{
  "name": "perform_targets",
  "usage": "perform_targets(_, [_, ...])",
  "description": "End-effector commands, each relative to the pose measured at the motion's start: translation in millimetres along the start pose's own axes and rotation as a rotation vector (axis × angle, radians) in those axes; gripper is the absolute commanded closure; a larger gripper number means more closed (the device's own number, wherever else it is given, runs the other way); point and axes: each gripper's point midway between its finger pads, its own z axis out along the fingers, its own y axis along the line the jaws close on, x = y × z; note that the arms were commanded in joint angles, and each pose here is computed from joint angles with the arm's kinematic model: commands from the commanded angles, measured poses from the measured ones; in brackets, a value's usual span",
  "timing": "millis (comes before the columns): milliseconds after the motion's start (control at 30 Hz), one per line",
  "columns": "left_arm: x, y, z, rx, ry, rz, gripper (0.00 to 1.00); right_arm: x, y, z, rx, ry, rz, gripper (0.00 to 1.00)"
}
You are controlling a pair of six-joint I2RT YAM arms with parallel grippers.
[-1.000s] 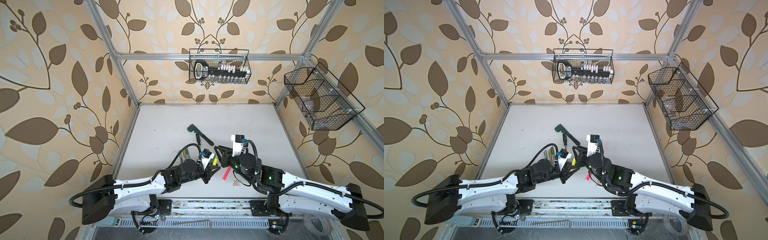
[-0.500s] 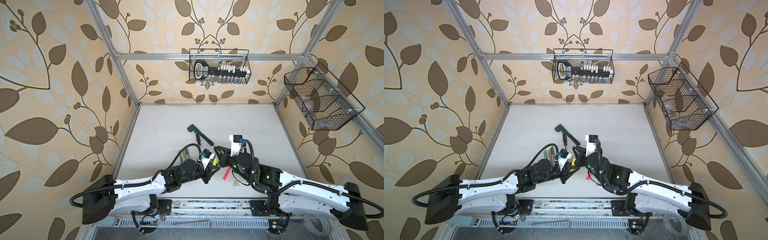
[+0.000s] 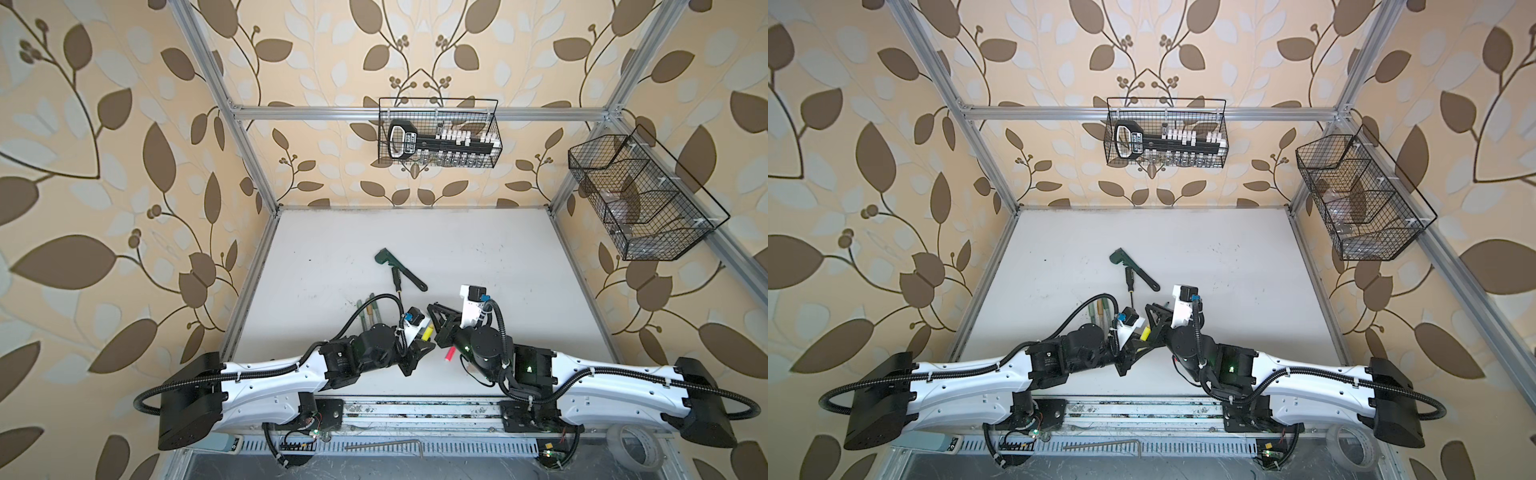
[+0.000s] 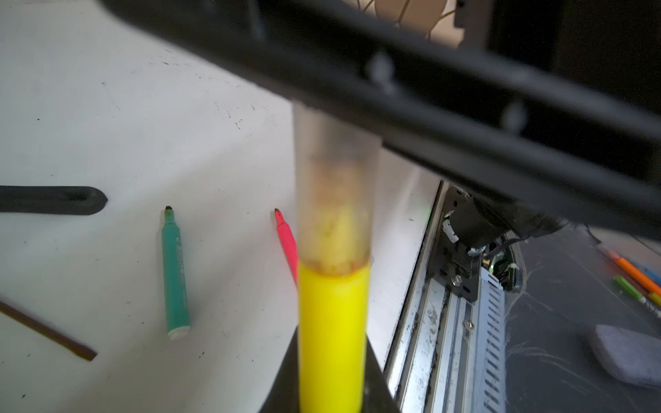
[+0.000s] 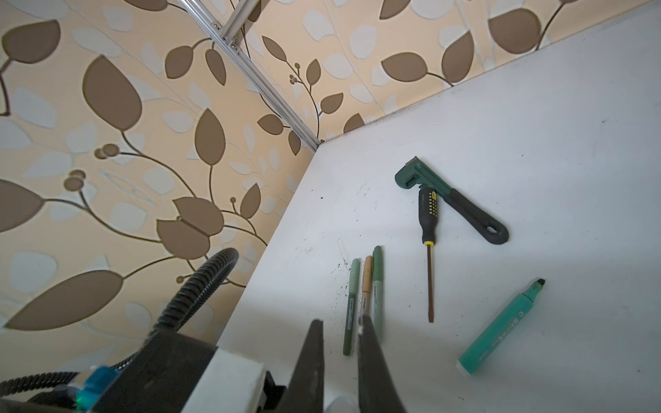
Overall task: Insert the pens into the pen caps
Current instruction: 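Carry the capped highlighter toward the pens with the left gripper while the right arm retracts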
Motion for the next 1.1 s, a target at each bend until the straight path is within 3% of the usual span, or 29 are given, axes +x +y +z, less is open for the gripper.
perform_targets(0, [-96,17,-35,-0.137,-0.368,-0.018,1.00,57,-9,-9,-0.002,0.155,-0.072,1.00])
perform_targets(367, [-173,17,-69,-0.261,-0.526,0.076,1.00,79,16,-18,-0.106,0.179,-0.072,1.00])
perform_targets(633, [-223,47,-94,-0.318,-0.642,0.016,1.00,91,25,-25,-0.138,0.193,-0.074,1.00])
perform_targets(833, [-243,55,-114,-0.341,-0.682,0.020,1.00,100,34,-25,-0.167,0.207,-0.075,1.00])
perform_targets(1067, [-243,54,-120,-0.319,-0.714,-0.002,1.00,96,37,-28,-0.178,0.192,-0.071,1.00])
